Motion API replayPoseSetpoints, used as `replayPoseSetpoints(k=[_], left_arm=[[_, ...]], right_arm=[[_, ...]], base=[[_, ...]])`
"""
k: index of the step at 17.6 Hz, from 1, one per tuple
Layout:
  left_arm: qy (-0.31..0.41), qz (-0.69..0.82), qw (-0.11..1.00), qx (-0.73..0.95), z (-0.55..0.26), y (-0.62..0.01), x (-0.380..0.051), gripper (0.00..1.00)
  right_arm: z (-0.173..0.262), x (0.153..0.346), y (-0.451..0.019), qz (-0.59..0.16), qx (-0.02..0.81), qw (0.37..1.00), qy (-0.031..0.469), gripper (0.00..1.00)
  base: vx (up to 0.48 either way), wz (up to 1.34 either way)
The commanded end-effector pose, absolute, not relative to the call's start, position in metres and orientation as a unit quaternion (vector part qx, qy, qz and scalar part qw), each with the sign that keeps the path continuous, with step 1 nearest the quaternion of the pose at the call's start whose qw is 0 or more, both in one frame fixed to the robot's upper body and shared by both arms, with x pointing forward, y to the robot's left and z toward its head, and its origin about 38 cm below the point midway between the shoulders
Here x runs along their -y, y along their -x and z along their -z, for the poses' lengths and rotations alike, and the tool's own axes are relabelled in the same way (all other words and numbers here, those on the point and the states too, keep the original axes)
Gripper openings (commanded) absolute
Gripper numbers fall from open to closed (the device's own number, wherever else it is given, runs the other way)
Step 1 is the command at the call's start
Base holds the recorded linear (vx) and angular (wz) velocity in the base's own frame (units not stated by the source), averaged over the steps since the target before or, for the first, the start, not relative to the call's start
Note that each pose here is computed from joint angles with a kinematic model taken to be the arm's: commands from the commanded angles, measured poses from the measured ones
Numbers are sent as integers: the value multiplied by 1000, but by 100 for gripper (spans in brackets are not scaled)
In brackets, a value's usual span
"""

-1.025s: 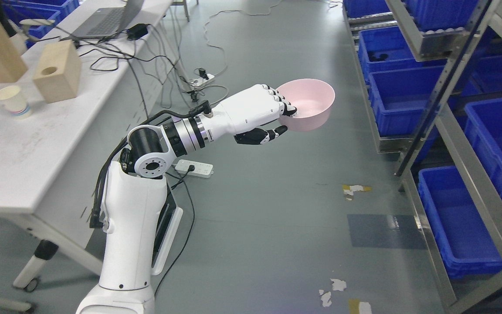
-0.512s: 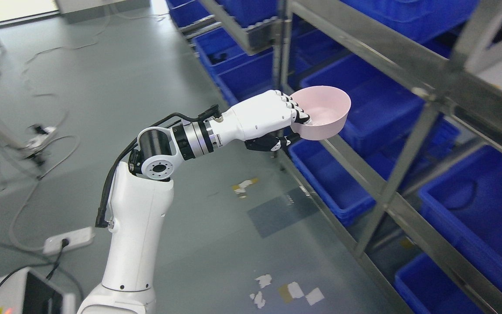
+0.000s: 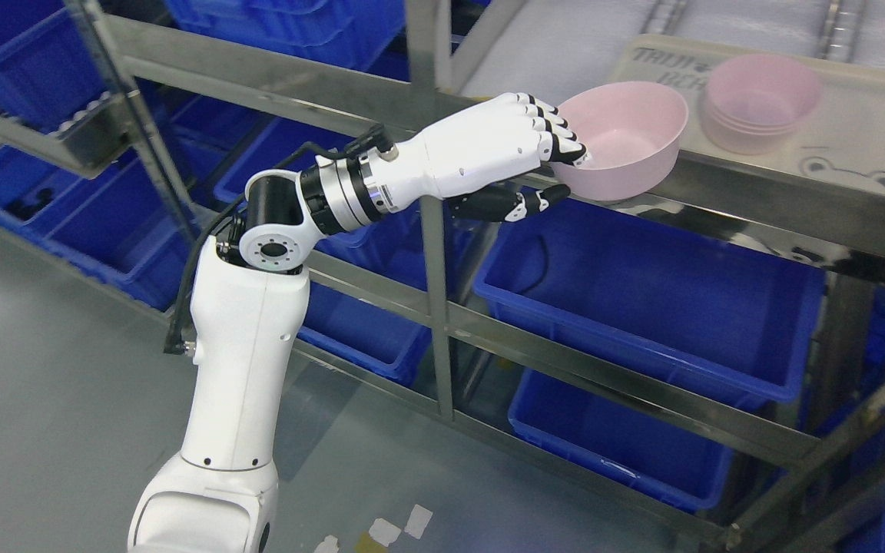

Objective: Stack pink IKEA bowl on shelf middle layer
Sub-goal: 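Lower the pink bowl onto the pink bowl on the tray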

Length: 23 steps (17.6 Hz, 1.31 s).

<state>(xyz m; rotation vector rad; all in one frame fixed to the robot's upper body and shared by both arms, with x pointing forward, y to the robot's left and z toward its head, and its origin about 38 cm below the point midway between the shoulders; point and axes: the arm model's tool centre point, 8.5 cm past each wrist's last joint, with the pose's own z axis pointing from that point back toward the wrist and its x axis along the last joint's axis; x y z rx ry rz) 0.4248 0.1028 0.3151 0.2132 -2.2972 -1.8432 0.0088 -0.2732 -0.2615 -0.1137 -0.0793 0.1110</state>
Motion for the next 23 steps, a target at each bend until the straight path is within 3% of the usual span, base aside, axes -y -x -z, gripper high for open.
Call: replayPoseSetpoints(k=[1, 3, 5, 13, 23], left_arm=[[-157, 622, 155, 751, -344, -472, -163, 1], [-175, 635, 193, 727, -346, -497, -189, 1], [-175, 652, 212, 706, -344, -514, -189, 1], [-178, 767, 180, 590, -326, -524, -131, 1], [-191, 789, 165, 560, -321, -524, -109, 1]], right_arm=[[261, 284, 0, -56, 36, 996, 62, 100], [261, 284, 0, -56, 36, 996, 62, 100], [261, 284, 0, -56, 36, 996, 62, 100], [261, 284, 0, -56, 36, 996, 62, 100], [261, 284, 0, -56, 36, 996, 62, 100]], base=[[25, -784], [46, -772], [99, -582], [92, -396], [23, -21]])
